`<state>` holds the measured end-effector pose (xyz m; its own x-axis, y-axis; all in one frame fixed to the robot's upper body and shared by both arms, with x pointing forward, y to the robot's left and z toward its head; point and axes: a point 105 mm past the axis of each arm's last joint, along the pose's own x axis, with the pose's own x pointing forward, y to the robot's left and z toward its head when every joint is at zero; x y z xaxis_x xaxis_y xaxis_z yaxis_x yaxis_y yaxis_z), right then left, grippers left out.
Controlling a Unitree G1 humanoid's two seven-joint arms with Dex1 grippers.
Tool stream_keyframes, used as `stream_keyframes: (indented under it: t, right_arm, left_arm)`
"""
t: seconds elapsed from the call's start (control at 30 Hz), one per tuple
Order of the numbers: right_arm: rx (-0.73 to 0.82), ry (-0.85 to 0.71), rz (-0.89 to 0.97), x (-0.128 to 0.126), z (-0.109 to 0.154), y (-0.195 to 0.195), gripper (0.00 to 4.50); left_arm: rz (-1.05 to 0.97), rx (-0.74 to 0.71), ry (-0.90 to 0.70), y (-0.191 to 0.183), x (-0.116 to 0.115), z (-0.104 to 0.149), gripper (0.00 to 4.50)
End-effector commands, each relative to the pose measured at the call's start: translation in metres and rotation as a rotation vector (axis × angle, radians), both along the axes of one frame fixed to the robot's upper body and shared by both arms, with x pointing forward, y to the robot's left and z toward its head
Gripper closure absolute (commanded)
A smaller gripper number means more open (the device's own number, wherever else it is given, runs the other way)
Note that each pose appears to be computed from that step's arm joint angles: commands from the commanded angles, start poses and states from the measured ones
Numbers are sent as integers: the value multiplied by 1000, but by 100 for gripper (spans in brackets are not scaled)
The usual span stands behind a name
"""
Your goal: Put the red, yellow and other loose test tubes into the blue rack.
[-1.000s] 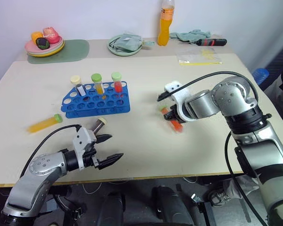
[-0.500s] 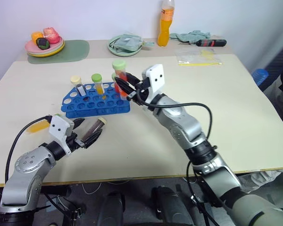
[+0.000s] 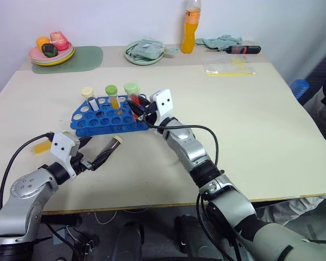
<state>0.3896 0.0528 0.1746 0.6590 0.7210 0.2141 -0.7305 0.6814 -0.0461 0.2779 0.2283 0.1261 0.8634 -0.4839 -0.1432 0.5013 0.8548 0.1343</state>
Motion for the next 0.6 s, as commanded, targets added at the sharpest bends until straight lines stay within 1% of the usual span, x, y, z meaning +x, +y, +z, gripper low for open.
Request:
stream_keyframes:
  t: [0.03,0.23,0.4,0.5,0.57,0.6]
  right_arm:
    - [21,-66,22,-2,18,9,369]
    - [-4,-77,-2,4,13,11,369]
    - [31,-60,-35,7,7,7,369]
    - [27,-83,-21,4,5,7,369]
    - [42,-80,-14,3,2,7,369]
    - [62,-62,-18,4,1,5,319]
  left_arm:
    - [-14,7,-41,-4,0,15,0]
    - [-23,2,-41,-12,-1,19,0]
    - [-26,-22,-38,-15,-2,23,0]
    - [-41,-9,-52,-16,3,29,0]
    - [-27,-46,-75,-19,8,36,0]
    - [-19,-60,-79,-21,10,38,0]
